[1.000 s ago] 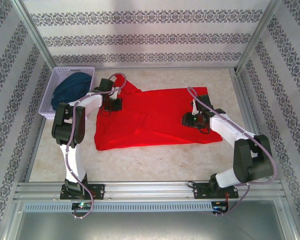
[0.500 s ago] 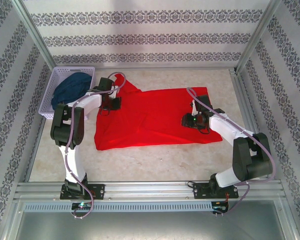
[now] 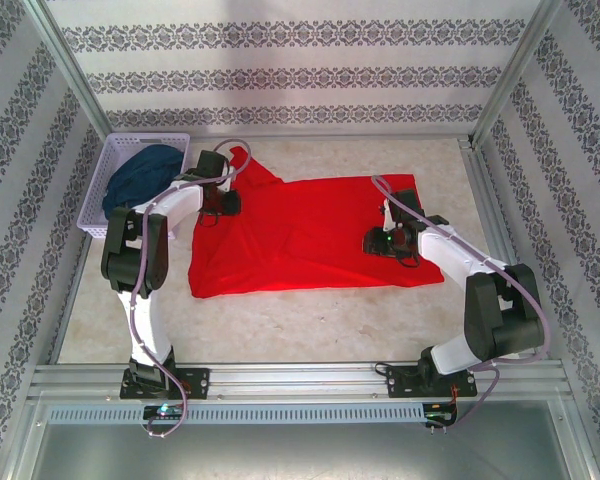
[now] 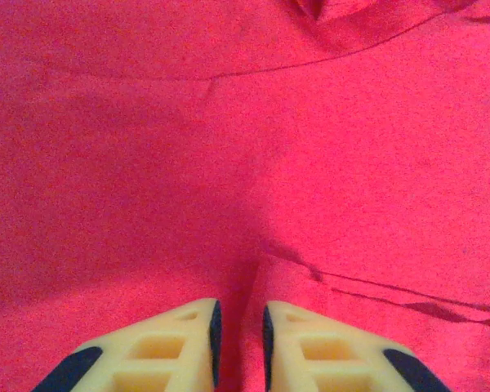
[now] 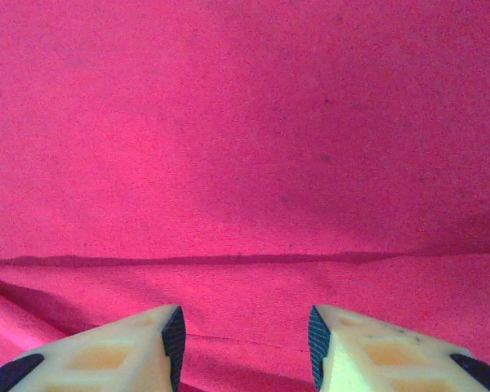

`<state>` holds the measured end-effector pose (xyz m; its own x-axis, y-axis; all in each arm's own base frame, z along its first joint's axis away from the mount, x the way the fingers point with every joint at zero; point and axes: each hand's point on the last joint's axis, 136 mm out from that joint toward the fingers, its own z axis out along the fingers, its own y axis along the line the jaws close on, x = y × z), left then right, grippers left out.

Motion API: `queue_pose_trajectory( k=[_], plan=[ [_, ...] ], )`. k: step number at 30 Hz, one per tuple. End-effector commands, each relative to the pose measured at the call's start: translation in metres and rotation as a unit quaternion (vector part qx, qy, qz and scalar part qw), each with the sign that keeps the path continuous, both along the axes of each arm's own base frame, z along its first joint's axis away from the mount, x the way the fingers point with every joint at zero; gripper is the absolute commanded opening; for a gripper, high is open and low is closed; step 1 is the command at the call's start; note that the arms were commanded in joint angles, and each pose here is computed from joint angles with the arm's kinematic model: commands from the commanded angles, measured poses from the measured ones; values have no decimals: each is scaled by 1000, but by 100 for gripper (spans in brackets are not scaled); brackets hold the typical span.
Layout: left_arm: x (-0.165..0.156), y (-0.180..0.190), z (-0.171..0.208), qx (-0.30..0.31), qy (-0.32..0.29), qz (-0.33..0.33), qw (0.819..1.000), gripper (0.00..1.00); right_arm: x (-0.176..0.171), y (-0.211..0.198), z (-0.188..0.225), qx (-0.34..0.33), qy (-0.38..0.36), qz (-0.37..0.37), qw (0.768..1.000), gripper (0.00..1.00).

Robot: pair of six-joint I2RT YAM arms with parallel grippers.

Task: Fold the inside-out t-shirt
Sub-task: Smooth out the T-shirt at the center of the table, then move the T-shirt to the center of the table.

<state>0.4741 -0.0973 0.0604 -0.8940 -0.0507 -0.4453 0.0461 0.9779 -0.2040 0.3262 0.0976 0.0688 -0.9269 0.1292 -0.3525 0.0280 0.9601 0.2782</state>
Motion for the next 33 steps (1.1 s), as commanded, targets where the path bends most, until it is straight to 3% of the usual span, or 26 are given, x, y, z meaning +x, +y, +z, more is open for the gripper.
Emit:
queue_pose_trajectory(
  k=[1, 7, 10, 15, 19, 24, 33],
  plan=[
    [-1, 11, 2, 26, 8, 14, 1000, 36, 8, -10, 19, -20, -23, 1, 1000, 47],
    [-3, 22, 18, 41, -4, 46, 998, 50, 34, -34, 41, -28, -63, -41, 997, 50],
    [-10, 20, 32, 18, -20, 70, 997, 55, 57, -58, 53, -17, -88, -94, 992, 57],
    [-32, -14, 49, -100, -38, 67, 992, 63, 96, -92, 58, -8, -102, -153, 983, 65],
    [-60, -60, 39, -181, -2, 27, 983, 65, 114, -90, 43, -1, -64, -153, 986, 65],
    [-86, -72, 14, -162, 39, 9, 986, 65, 85, -73, 0, 18, 19, -126, 992, 62],
    [-117, -69, -17, -140, 87, -1, 986, 65, 49, -88, -52, 34, 113, -155, 981, 59]
  ],
)
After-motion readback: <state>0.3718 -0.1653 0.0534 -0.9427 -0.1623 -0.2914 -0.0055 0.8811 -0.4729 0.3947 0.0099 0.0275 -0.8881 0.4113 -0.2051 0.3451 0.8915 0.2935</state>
